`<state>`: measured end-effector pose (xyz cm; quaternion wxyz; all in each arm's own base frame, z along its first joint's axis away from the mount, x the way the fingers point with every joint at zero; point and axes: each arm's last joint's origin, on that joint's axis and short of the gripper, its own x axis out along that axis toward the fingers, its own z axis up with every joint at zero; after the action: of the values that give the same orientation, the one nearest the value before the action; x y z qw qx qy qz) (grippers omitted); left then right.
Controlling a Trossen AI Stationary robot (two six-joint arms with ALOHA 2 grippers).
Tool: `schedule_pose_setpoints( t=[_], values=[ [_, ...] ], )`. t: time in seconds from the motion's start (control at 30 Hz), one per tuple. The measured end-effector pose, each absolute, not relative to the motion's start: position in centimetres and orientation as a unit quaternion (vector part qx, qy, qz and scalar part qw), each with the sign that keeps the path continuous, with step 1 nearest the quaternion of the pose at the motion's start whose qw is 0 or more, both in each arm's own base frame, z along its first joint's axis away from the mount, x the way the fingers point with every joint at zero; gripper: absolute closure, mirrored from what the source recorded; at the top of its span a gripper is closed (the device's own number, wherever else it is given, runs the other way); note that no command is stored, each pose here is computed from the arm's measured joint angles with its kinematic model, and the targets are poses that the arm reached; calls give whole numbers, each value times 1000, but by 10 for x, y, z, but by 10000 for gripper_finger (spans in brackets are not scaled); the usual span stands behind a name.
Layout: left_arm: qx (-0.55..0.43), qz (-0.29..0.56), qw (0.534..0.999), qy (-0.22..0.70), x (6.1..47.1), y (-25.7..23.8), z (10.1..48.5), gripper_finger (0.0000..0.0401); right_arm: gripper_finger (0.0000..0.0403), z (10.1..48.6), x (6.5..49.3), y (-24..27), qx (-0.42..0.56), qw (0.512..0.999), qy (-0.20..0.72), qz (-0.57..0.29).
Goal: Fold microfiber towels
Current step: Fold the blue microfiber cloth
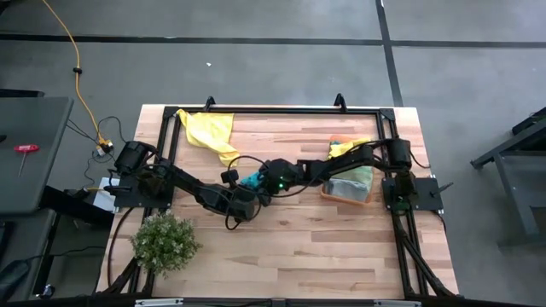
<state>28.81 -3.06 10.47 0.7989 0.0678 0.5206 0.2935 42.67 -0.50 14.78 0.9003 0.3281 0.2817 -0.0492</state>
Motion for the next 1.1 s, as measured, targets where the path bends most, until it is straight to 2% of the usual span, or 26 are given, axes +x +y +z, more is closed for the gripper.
schedule_pose_setpoints(
  t=[0.17,0.27,0.6,0.73,0.93,1.1],
  values=[
    [68,294,798,521,288,-31,105,401,402,149,428,-6,316,907,272,-52],
    [68,294,798,522,288,-31,105,401,388,149,428,-6,315,908,272,-52],
    [66,299,794,525,286,-30,106,401,240,151,429,-8,277,924,253,-69],
    [65,287,794,532,280,-32,117,401,202,156,429,-11,258,932,244,-66],
    [54,292,804,515,257,-45,155,401,193,179,415,-25,160,943,268,-118],
    [61,313,846,428,244,-59,189,401,193,180,406,-23,99,933,317,-136]
  ],
)
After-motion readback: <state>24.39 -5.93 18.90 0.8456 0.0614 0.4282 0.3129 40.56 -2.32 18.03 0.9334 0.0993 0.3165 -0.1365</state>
